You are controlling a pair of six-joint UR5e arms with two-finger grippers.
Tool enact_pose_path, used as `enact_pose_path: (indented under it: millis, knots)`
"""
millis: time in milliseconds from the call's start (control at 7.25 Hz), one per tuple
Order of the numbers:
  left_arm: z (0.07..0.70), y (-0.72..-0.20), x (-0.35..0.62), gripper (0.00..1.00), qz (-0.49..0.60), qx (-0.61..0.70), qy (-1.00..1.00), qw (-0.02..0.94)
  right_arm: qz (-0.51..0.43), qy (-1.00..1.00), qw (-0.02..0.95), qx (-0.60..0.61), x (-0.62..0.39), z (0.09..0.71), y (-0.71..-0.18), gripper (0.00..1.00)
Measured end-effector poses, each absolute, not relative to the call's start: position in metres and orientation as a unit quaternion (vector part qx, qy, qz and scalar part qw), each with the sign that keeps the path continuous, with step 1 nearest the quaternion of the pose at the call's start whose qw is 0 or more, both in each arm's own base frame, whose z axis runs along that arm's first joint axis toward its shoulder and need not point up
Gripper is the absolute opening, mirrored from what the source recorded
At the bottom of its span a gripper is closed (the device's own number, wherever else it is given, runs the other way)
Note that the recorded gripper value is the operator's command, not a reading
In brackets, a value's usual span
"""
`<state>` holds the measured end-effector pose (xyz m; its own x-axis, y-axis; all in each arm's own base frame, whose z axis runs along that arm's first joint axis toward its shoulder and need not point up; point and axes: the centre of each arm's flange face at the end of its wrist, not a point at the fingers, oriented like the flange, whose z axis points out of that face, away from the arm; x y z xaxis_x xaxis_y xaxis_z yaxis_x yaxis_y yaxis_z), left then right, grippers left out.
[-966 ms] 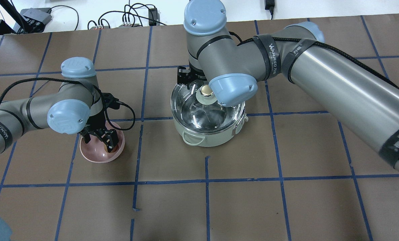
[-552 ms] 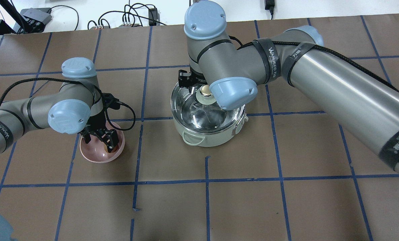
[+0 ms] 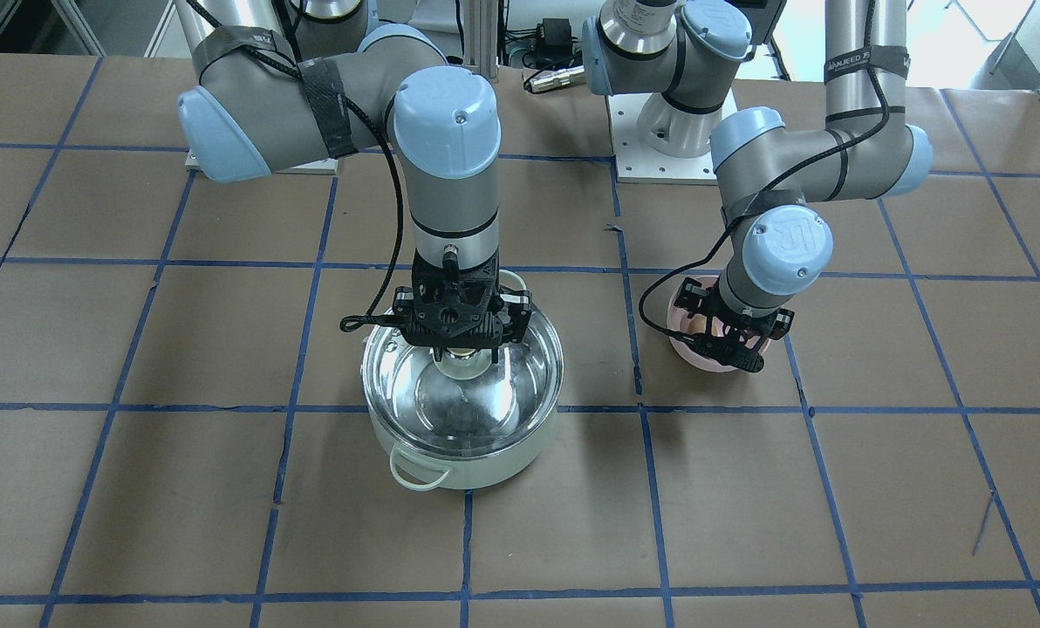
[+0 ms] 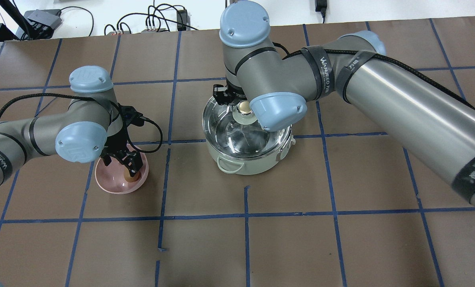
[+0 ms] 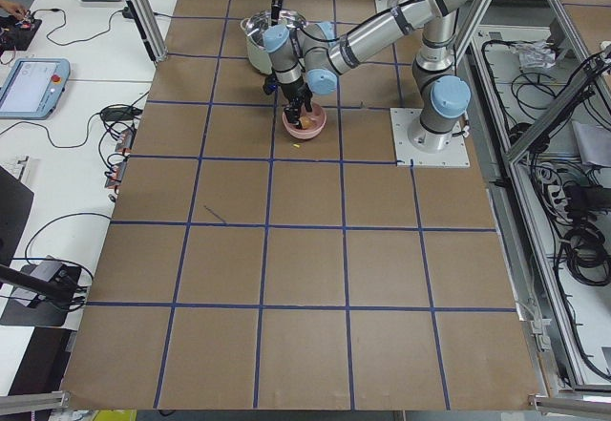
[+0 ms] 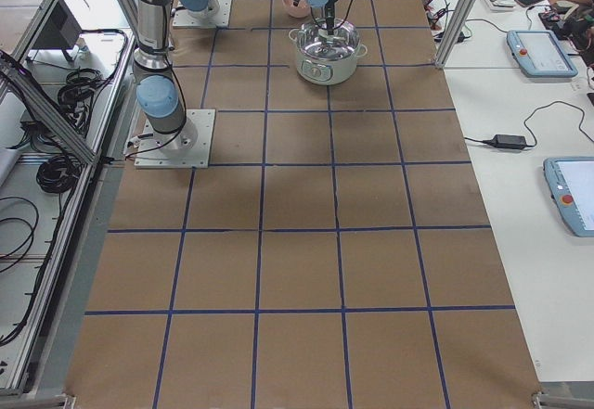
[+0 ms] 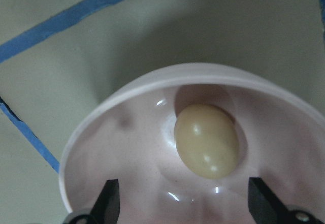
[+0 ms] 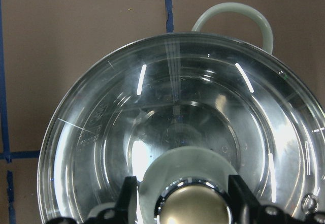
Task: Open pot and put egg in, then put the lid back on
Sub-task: 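Grasp the glass lid knob with the right gripper and lift it, then carry the glass lid away from the pot with the right gripper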
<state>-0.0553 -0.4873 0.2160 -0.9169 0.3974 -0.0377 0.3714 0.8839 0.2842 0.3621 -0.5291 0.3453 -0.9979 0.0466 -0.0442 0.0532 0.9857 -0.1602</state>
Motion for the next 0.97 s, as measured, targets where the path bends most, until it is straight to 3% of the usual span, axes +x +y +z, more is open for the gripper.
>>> enact_pose_path:
  millis: [414, 966]
  knots:
    - [0.215, -0.464, -0.057, 0.91, 0.067, 0.194, 0.978, 0.022, -0.091, 0.996, 0.020, 0.012, 0.346, 0.367, -0.530, 0.39]
    - [0.212, -0.460, -0.036, 0.91, 0.024, 0.194, 0.981, 0.005, -0.078, 0.997, 0.008, 0.010, 0.249, 0.437, -0.528, 0.38]
